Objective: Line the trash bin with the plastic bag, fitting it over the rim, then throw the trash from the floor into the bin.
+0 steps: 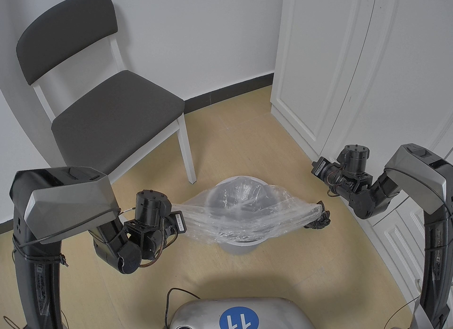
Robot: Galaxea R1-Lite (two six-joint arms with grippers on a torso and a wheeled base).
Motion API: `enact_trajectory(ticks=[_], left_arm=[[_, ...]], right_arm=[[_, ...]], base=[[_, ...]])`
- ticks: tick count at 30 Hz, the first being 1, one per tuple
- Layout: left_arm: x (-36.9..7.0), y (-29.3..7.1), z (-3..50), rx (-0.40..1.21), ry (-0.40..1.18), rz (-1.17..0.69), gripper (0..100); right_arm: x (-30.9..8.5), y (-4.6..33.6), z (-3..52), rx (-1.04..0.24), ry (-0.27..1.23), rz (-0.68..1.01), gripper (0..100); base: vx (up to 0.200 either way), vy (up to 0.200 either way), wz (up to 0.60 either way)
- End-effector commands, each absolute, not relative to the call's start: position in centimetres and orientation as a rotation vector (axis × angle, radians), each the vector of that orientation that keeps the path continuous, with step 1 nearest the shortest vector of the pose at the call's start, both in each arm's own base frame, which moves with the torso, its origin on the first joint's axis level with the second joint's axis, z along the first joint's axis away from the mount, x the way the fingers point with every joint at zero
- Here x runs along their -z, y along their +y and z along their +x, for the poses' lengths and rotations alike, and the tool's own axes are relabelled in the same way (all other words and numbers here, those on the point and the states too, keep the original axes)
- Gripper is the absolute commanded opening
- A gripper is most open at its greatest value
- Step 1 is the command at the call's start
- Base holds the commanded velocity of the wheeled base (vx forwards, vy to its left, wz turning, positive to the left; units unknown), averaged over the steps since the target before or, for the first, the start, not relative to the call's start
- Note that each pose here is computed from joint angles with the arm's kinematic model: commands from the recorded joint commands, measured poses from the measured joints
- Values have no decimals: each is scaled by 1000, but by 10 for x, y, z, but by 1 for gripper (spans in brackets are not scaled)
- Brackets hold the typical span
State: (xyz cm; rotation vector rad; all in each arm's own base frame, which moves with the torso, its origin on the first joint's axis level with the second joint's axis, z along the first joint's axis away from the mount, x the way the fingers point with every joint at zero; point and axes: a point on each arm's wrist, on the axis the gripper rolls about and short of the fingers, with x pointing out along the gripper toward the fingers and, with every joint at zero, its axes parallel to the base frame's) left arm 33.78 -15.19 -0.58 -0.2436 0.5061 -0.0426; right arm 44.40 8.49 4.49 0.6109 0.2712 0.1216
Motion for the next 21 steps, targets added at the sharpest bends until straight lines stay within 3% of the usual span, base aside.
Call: enact_trajectory(ticks=[1, 9, 21], left_arm=[[10, -158, 326, 60, 552, -215, 0], [30, -174, 298, 100, 723, -109, 0], [41, -176, 295, 95, 772, -78, 0]], right_arm=[[-35, 92, 429, -146, 326, 482, 0], [-29, 103, 406, -194, 392, 343, 0], [-30, 144, 358, -338, 454, 175, 0]], base=[[0, 0, 0], [0, 0, 0], [0, 0, 0]])
